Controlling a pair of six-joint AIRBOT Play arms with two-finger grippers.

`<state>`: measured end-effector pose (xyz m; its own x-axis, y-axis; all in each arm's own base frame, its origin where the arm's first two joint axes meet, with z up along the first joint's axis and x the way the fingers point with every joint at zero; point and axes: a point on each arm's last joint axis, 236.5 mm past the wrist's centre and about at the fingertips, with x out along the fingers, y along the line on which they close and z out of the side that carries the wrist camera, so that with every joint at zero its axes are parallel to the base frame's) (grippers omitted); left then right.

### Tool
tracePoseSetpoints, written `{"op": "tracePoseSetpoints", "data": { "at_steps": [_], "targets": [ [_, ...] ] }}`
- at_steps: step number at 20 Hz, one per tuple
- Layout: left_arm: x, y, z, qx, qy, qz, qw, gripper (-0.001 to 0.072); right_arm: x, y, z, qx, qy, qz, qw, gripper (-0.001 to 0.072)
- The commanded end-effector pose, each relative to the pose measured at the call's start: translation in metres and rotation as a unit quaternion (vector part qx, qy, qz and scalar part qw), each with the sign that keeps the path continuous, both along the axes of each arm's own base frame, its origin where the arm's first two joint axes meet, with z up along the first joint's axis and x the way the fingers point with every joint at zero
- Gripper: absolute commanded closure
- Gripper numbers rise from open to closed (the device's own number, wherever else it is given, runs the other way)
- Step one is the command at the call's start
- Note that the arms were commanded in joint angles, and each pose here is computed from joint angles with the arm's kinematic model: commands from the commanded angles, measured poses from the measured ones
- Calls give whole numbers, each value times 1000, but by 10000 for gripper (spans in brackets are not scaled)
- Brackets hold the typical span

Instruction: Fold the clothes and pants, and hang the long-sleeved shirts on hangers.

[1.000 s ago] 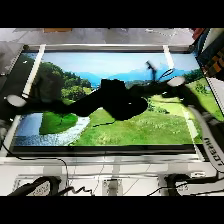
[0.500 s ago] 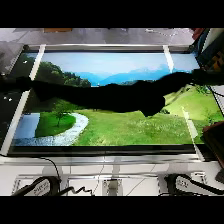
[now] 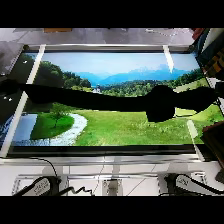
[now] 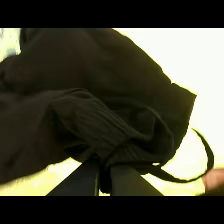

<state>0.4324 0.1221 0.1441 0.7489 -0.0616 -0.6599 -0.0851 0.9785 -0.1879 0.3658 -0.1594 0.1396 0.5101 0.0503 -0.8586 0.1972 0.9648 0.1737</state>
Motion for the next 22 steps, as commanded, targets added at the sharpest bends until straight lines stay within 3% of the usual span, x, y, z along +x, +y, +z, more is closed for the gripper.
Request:
{"op": "tracePoseSetpoints", "data": {
  "at_steps": [1, 5, 8, 15, 22],
  "targets": [
    [-15, 12, -18, 28, 45, -5, 999, 697, -30, 10, -15, 19, 51, 5, 999, 691],
    [-65, 10, -83, 52, 188, -62, 979, 696, -96, 51, -60, 76, 168, 50, 982, 691],
    [-124, 18, -129, 94, 307, -126, 939, 697, -152, 71, -91, 105, 266, 71, 956, 691],
    [-180, 62, -167, 159, 410, -111, 891, 698, -227, 51, -150, 63, 410, 66, 908, 691],
    [-199, 121, -157, 244, 440, -74, 861, 698, -233, 54, -158, 64, 413, 90, 904, 691]
  ]
}}
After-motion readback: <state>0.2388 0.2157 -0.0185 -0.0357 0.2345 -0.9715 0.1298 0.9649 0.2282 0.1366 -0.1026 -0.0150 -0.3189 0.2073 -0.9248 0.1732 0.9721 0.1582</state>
